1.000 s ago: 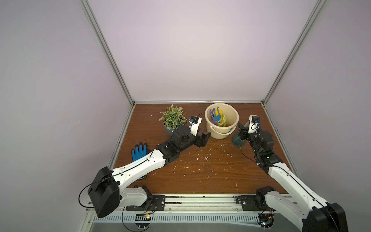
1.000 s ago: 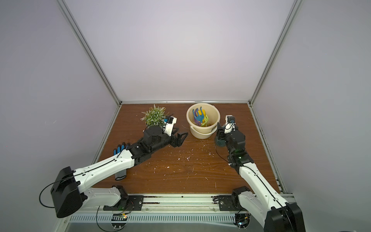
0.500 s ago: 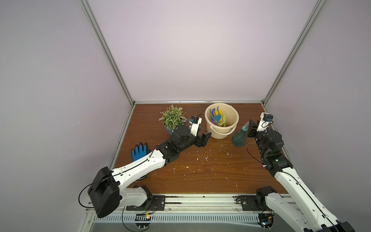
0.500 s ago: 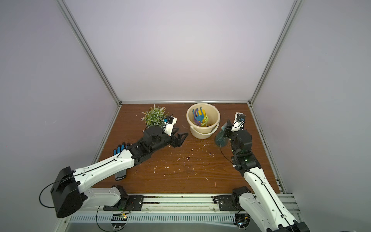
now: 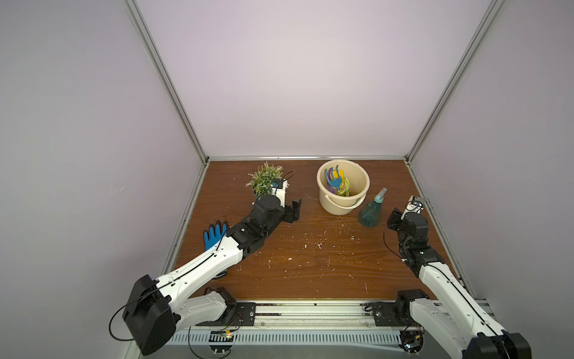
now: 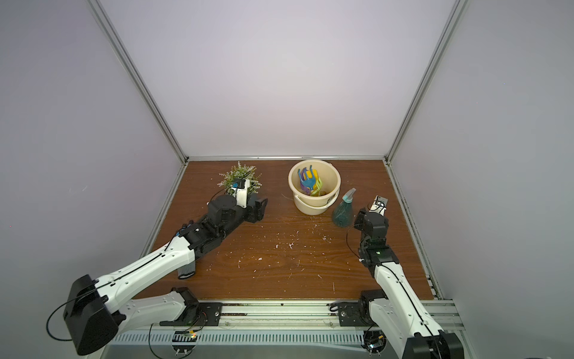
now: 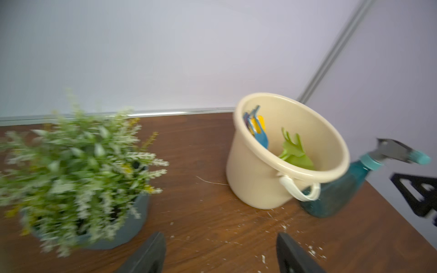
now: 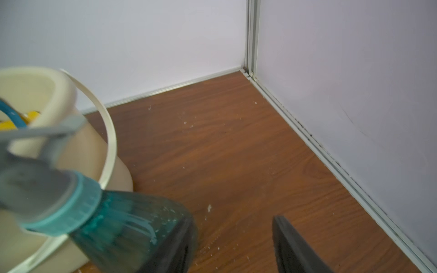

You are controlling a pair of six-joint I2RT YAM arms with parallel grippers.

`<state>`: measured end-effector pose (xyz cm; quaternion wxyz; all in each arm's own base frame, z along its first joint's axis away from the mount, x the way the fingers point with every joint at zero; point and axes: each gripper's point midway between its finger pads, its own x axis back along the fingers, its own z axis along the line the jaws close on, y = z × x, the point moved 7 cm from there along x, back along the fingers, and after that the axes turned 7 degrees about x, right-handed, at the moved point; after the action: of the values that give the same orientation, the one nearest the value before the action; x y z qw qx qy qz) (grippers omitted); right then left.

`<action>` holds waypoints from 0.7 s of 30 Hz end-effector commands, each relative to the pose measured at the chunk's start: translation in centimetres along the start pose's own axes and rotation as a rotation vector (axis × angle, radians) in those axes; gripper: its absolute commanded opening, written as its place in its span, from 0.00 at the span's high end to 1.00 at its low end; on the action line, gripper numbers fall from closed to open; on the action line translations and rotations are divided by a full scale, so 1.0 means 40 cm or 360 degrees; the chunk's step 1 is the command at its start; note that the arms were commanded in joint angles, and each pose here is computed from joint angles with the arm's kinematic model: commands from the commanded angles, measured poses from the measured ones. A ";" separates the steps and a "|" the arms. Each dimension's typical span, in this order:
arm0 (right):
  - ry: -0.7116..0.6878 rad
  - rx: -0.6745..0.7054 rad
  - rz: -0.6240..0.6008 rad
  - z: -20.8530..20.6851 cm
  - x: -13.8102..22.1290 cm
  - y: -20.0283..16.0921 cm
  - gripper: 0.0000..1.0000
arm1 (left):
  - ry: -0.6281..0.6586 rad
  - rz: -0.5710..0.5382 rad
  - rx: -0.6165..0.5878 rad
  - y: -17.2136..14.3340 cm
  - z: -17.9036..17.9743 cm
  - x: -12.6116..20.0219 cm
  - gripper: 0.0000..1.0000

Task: Organize the gardening tools
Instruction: Reset both arms

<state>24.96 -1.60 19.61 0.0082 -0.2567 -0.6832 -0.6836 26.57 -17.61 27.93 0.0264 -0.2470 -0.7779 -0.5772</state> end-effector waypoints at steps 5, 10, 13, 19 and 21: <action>-0.0095 -0.0036 -0.0032 -0.006 -0.032 -0.014 0.36 | 0.0608 -0.0142 0.0072 0.003 0.186 0.093 0.21; -0.0068 -0.0008 -0.0063 0.008 -0.052 -0.011 0.34 | 0.0836 -0.0203 0.0073 -0.007 0.249 0.147 0.19; -0.0058 0.0000 -0.0114 0.017 -0.065 0.002 0.32 | 0.0999 -0.0139 0.0115 -0.032 0.302 0.154 0.19; -0.0047 0.0032 -0.0195 0.034 -0.098 0.004 0.30 | 0.1249 -0.0042 0.0229 -0.076 0.416 0.136 0.17; -0.0046 0.0051 -0.0250 0.035 -0.102 -0.003 0.30 | 0.1301 -0.0048 0.0206 -0.085 0.442 0.126 0.17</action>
<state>28.49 -1.55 16.56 -0.0068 -0.2521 -0.7014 -0.6667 24.90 -1.62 21.69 0.3171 -0.0024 -0.7507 -0.5795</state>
